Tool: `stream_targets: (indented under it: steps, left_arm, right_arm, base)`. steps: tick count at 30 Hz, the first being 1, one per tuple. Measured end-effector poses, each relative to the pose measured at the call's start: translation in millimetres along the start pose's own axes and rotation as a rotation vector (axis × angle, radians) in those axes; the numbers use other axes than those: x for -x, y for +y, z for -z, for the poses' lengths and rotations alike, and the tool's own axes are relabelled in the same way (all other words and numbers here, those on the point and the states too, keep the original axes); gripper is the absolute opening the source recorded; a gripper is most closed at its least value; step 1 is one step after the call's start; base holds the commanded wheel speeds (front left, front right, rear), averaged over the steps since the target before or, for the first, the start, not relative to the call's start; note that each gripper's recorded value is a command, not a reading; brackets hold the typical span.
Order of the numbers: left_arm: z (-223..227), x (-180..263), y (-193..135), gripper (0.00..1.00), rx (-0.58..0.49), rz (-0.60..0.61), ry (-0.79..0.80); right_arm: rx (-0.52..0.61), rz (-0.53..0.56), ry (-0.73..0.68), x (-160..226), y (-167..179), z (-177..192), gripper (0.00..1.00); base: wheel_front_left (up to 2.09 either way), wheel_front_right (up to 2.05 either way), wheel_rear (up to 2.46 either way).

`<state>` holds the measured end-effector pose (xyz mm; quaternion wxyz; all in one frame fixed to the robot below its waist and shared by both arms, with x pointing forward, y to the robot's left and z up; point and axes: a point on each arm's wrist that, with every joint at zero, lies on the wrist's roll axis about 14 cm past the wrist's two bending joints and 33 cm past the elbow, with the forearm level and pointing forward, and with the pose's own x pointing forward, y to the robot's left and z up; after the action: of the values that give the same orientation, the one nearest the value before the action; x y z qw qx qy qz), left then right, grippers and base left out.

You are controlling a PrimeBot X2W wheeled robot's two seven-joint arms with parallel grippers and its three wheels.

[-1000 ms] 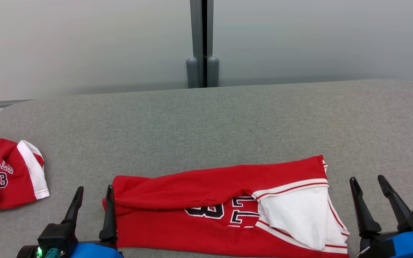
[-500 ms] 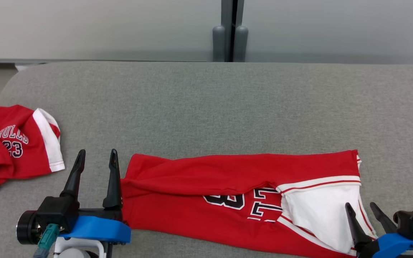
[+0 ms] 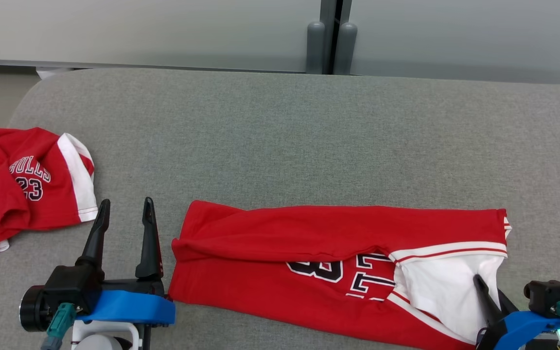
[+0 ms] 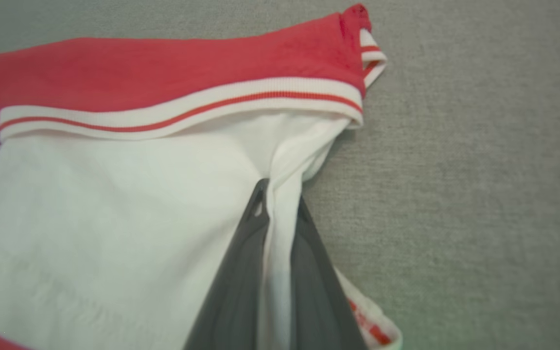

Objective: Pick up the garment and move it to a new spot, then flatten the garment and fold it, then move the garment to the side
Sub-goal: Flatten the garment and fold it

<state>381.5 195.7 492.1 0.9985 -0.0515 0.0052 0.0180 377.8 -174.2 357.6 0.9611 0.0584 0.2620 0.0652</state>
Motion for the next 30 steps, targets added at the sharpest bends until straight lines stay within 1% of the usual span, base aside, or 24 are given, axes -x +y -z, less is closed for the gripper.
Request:
stream_targets:
  steps: [3, 5, 7, 8, 9, 12, 15, 18, 21, 24, 26, 30]
  left_arm:
    - [-0.8, -1.3, -0.6, 1.00, -0.005, 0.006, -0.005]
    - [-0.4, -1.8, -4.5, 1.00, -0.004, 0.019, -0.005]
    - [0.8, -1.7, -8.7, 1.00, 0.000, 0.030, -0.002]
    - [-0.5, -2.4, -13.2, 1.00, 0.000, 0.044, -0.007]
    - [-1.5, -2.5, -15.8, 1.00, 0.000, 0.052, -0.010]
    - [-4.4, -2.0, -24.9, 1.00, 0.002, 0.079, -0.020]
    - [-7.3, -0.6, -30.2, 1.00, 0.004, 0.095, -0.029]
    - [-9.4, 2.0, -33.8, 1.00, 0.004, 0.106, -0.034]
    - [-11.1, 4.7, -36.2, 1.00, 0.004, 0.114, -0.038]
    - [-13.2, 6.7, -35.9, 1.00, 0.001, 0.116, -0.041]
    - [-14.3, 7.8, -35.0, 1.00, 0.002, 0.113, -0.044]
    - [-13.7, 10.4, -30.1, 1.00, 0.004, 0.096, -0.038]
  right_arm:
    - [0.022, 0.009, -0.022, 7.3, -6.9, -5.4, 0.00]
    - [0.031, 0.037, -0.034, 14.6, -18.9, -8.8, 0.00]
    - [0.035, 0.074, -0.046, 23.0, -33.6, -12.7, 0.00]
    - [0.039, 0.121, -0.064, 32.6, -52.4, -18.6, 0.00]
    - [0.040, 0.147, -0.071, 37.9, -62.4, -21.5, 0.00]
    - [0.043, 0.208, -0.095, 55.3, -83.4, -30.6, 0.00]
    - [0.050, 0.208, -0.116, 61.1, -81.7, -42.4, 0.00]
    - [0.063, 0.163, -0.146, 62.4, -63.5, -60.1, 0.00]
    - [0.084, 0.085, -0.185, 60.9, -32.0, -83.7, 0.00]
    - [0.096, -0.022, -0.213, 58.2, 11.2, -104.0, 0.00]
    - [0.087, -0.104, -0.216, 54.2, 42.5, -110.0, 0.00]
    - [0.031, -0.304, -0.220, 45.1, 116.4, -114.6, 0.00]
  base:
    - [0.00, 0.00, 0.00]
    - [0.00, 0.00, 0.00]
    - [0.00, 0.00, 0.00]
    - [0.00, 0.00, 0.00]
    - [0.00, 0.00, 0.00]
    - [0.00, 0.00, 0.00]
    - [0.00, 0.00, 0.00]
    - [0.00, 0.00, 0.00]
    - [0.00, 0.00, 0.00]
    - [0.00, 0.00, 0.00]
    - [0.00, 0.00, 0.00]
    - [0.00, 0.00, 0.00]
